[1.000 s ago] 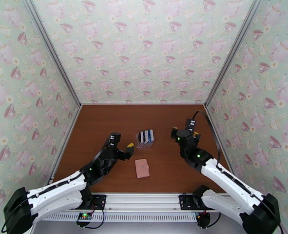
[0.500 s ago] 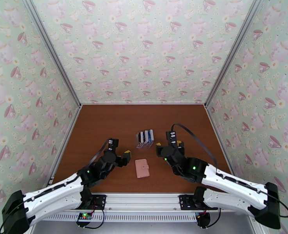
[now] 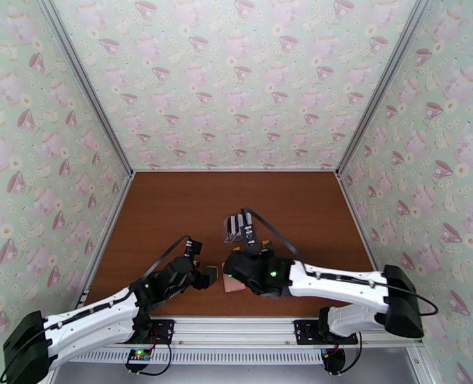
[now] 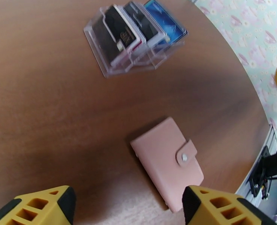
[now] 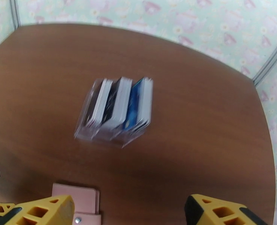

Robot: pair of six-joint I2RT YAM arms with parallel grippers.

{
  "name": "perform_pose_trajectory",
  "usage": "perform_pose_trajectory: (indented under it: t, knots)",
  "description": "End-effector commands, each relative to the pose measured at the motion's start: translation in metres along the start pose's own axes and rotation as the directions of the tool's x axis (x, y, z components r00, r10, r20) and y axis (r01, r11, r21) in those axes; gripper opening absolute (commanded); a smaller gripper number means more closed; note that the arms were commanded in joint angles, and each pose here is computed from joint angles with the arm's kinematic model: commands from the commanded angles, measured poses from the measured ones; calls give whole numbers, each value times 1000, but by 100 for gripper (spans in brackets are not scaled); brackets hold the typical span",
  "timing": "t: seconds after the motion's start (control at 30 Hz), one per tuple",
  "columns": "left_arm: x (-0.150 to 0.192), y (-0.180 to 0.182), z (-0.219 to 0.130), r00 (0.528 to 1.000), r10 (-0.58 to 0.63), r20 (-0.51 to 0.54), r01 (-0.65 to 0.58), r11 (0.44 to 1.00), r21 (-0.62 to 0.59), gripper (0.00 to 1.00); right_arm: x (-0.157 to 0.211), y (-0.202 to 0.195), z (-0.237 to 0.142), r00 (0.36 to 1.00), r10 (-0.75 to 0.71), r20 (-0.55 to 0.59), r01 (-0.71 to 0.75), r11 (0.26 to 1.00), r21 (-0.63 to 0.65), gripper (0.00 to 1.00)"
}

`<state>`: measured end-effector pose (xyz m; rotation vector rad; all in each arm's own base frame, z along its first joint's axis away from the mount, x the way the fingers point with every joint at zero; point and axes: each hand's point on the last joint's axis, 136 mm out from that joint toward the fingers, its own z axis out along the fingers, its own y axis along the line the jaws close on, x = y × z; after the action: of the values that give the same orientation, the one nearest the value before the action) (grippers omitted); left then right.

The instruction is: Put the credit cards into the card holder

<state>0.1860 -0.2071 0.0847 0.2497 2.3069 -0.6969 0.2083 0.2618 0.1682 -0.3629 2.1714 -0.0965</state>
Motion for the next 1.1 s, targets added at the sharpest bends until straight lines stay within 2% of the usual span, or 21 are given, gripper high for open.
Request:
perform_pose_trajectory:
  t: [0.0, 0.33, 0.77, 1.07]
  knots:
    - [12, -3, -3, 998, -45, -35, 46, 998, 44, 77, 14, 11, -1, 997, 21, -81, -23, 1000, -20, 78]
    - [22, 5, -12, 997, -50, -65, 52, 998, 26, 74, 48, 46, 16, 973, -9, -229, -4, 998, -56, 69]
    - [39, 6, -4, 990, -58, -132, 62, 998, 32, 63, 71, 67, 25, 946, -38, -322, 17, 998, -69, 55]
    - [44, 1, -1, 986, -55, -160, 65, 996, 56, 59, 86, 79, 32, 927, -57, -370, 29, 996, -80, 46]
